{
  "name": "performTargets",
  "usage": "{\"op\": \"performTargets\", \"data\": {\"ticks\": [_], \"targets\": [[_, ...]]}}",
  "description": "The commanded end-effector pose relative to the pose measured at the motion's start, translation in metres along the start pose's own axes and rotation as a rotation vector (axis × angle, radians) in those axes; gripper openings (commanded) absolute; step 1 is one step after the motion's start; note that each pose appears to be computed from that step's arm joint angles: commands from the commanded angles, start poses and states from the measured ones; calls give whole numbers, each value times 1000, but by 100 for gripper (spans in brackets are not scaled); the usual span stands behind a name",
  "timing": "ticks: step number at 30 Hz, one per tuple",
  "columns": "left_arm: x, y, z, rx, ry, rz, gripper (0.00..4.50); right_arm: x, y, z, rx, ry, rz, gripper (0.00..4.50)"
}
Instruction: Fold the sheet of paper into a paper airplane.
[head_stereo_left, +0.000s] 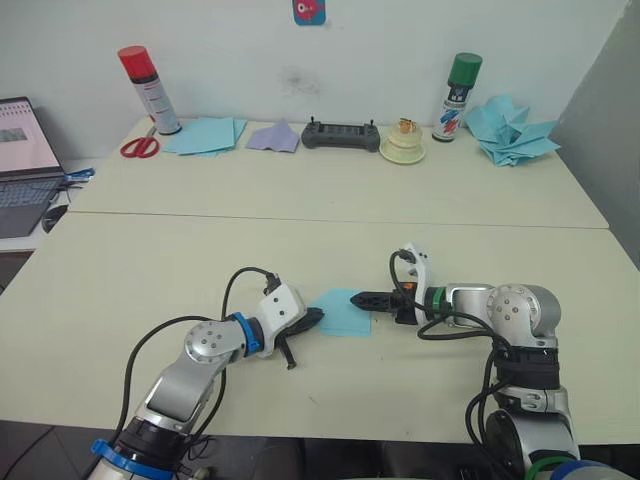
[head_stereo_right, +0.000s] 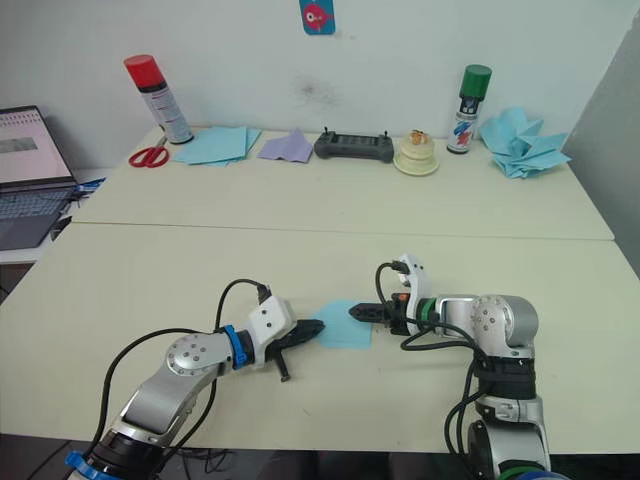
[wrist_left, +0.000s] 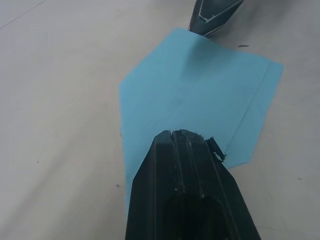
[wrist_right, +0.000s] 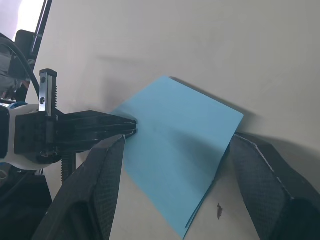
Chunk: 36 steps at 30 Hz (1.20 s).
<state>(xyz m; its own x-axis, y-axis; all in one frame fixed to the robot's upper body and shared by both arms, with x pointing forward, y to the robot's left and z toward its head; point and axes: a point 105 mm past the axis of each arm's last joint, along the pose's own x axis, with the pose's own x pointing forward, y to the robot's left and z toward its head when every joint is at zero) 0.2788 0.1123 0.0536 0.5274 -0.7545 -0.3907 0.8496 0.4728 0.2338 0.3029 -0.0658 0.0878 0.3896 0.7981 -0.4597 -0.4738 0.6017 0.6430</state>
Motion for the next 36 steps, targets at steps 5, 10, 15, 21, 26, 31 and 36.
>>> {"op": "performTargets", "data": {"ticks": [5, 10, 15, 21, 26, 31, 36], "targets": [[1, -14, -35, -44, 128, -57, 0, 13, 16, 10, 7, -43, 142, 336], [1, -14, -35, -34, 129, -73, 0, 25, 19, 11, -67, -62, 192, 336], [1, -11, -34, -27, 131, -74, 0, 33, 15, 19, -188, -107, 186, 320], [-2, -13, -37, -32, 144, -79, 0, 27, 19, 17, -385, -121, 226, 127], [-6, -12, -40, -33, 156, -78, 0, 25, 25, 9, -531, -110, 264, 4], [-10, -8, -43, -31, 177, -75, 0, 22, 35, 9, -694, -125, 297, 4], [-19, -12, -50, -64, 223, -112, 0, 19, 42, -9, -943, -62, 349, 4]]}}
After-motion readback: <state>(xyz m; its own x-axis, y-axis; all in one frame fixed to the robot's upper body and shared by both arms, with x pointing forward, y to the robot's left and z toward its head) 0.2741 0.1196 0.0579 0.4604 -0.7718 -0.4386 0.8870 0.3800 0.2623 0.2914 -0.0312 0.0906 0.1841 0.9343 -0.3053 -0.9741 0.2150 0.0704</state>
